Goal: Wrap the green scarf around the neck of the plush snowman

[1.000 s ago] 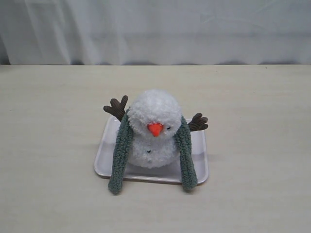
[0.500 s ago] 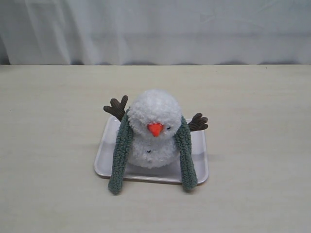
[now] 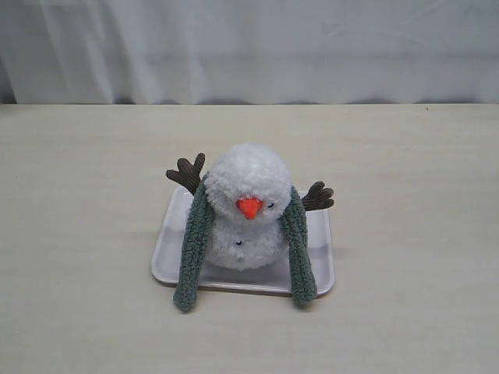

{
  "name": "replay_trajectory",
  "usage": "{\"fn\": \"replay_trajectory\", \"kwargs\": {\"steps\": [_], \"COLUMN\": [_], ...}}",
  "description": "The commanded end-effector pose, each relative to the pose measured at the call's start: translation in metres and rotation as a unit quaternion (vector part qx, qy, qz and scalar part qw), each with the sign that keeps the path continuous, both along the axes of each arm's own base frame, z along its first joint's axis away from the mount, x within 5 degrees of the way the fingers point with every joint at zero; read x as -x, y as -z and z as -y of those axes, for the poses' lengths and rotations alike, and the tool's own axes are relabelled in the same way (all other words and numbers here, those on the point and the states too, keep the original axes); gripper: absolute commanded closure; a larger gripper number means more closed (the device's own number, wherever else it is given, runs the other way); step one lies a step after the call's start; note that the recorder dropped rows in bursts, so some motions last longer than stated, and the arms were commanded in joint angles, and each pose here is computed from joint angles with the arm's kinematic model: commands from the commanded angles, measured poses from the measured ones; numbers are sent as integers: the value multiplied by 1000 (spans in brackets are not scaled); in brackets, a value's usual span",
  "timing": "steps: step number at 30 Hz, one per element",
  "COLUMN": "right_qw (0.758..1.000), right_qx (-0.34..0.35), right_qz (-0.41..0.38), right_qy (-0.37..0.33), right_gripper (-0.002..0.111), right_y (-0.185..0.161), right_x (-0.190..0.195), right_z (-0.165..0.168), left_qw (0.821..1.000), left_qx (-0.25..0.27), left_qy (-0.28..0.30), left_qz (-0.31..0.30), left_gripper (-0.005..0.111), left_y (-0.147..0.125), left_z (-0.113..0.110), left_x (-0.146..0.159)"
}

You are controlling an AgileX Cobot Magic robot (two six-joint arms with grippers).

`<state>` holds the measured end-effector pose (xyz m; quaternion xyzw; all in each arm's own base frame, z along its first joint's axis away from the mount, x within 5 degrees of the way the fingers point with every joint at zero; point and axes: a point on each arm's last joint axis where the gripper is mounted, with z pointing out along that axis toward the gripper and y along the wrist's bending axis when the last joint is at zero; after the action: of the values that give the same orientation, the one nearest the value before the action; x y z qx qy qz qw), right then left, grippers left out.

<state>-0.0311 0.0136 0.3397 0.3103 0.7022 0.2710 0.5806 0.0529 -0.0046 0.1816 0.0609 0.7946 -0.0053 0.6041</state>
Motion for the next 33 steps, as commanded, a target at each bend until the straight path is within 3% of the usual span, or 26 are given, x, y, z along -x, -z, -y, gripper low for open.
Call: {"fn": "replay_trajectory", "kwargs": {"steps": [1,4,10,14,17,21,26,33], "right_qw": [1000,1000,990,960,939,915,865,857], "right_qx": [-2,10,111,215,266,338,459,494], "right_qz": [2,4,57,170,207,205,176,126], "right_qy": [12,20,72,55,62,88,97,73], "right_gripper": [104,104,104,104,104,104,104,104], "right_y": [1,0,-8,-16,-13,3,30,70], "right_x": [0,0,-4,-17,-26,-39,-56,-72], "right_z": [-1,1,13,10,10,15,17,20], "left_qw": [1000,1000,1000,1000,1000,1000,1000,1000], "left_qx": [2,2,2,2,2,2,2,2], "left_qy": [-1,-1,-1,-1,-1,-1,-1,-1], "left_qz": [4,4,4,4,4,4,4,4], "left_gripper": [107,107,107,107,107,107,107,107], "left_y": [0,0,0,0,0,0,0,0], "left_z": [0,0,0,0,0,0,0,0], "left_x": [0,0,0,0,0,0,0,0]}}
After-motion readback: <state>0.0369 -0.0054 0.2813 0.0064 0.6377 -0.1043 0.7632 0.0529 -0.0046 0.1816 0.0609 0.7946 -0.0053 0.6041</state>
